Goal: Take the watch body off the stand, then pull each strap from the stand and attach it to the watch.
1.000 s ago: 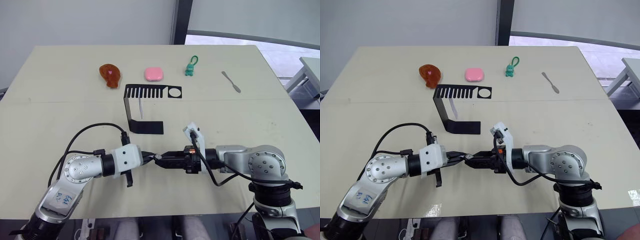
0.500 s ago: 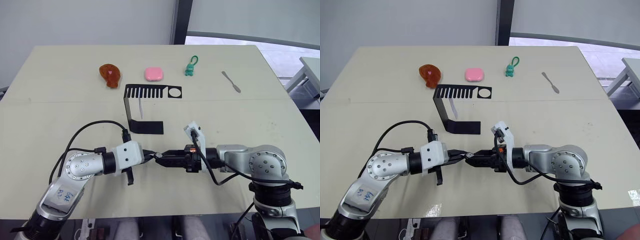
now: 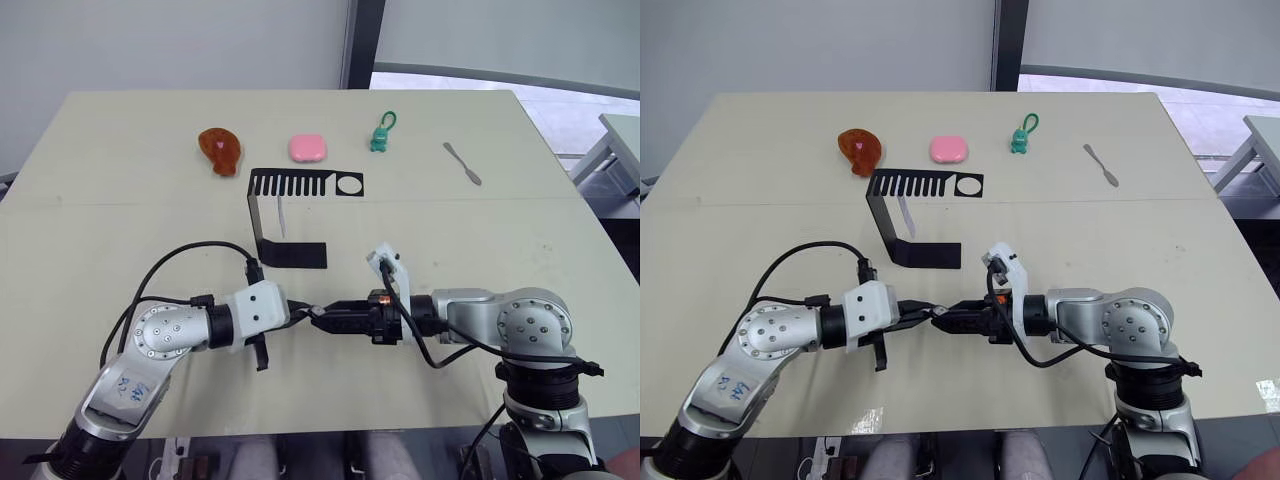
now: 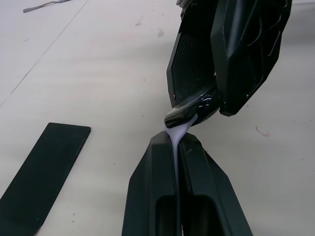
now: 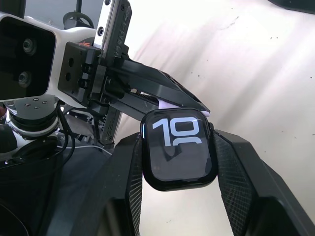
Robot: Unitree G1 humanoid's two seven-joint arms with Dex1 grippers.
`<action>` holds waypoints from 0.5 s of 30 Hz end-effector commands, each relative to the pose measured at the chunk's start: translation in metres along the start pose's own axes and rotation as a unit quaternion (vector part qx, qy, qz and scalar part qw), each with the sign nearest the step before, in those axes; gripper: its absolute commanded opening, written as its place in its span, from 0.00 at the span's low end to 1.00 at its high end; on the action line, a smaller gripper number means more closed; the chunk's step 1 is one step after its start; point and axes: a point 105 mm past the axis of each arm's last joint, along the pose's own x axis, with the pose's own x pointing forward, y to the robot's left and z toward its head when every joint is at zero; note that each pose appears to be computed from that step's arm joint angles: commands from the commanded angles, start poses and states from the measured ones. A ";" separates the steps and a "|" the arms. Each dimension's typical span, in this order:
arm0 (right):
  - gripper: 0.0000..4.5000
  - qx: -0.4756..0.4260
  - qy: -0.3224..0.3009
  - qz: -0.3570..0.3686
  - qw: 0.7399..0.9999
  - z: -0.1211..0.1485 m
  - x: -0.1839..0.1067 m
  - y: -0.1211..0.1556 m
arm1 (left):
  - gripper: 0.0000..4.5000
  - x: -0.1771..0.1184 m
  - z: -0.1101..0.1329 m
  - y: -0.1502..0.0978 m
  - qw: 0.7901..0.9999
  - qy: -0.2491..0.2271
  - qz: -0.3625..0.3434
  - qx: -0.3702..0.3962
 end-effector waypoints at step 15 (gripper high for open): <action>0.35 -0.001 0.010 0.001 1.000 -0.001 0.002 0.003 | 0.01 0.000 0.027 -0.007 0.998 -0.047 -0.006 0.034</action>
